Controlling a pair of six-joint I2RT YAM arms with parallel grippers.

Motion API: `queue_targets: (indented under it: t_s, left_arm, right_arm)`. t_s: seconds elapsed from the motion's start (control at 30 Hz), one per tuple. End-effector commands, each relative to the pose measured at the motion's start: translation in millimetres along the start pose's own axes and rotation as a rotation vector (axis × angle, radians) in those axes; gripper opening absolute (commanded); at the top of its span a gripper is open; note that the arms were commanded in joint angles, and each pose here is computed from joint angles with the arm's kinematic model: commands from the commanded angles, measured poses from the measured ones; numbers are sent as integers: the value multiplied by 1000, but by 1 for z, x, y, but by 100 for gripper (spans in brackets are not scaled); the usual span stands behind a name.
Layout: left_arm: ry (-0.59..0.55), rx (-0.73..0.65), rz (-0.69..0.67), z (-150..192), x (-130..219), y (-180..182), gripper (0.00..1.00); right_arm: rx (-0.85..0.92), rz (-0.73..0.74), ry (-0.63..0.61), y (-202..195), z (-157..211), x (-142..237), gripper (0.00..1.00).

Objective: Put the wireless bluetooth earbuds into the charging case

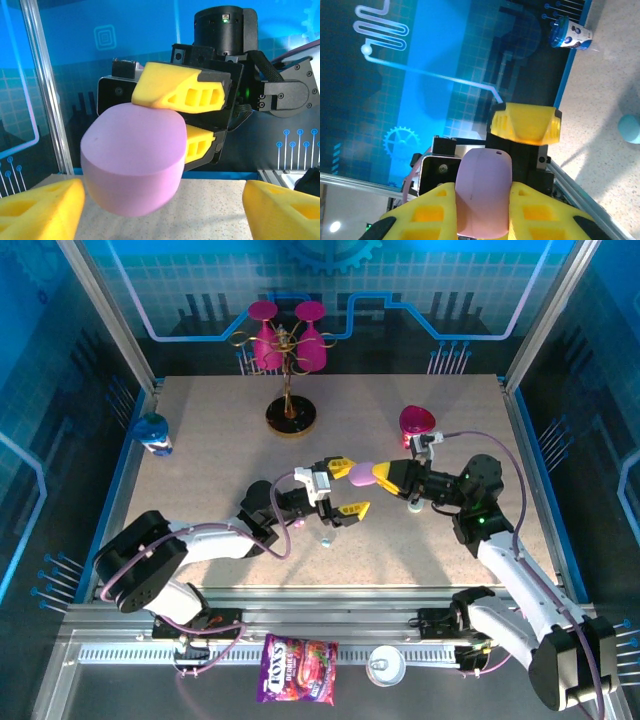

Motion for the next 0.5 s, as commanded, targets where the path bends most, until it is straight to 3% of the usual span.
queue_targets:
  t_s: [0.0, 0.47]
  left_arm:
    - [-110, -43, 10, -28, -6, 6, 80]
    - [-119, -80, 4, -31, -10, 10, 59]
  right_arm:
    - [29, -61, 6, 15, 3, 4, 16]
    - [6, -84, -14, 18, 4, 7, 16]
Point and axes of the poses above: each hand's point on the last joint's axis, 136 mm out from that joint toward the fingers, its own x axis back along the fingers, its own y axis along the line the jaws close on, z = x × y, the point moved 2 cm from there along x, back along the fingers, and after that the axes turned 14 degrees about -x, right-handed, at the moved point
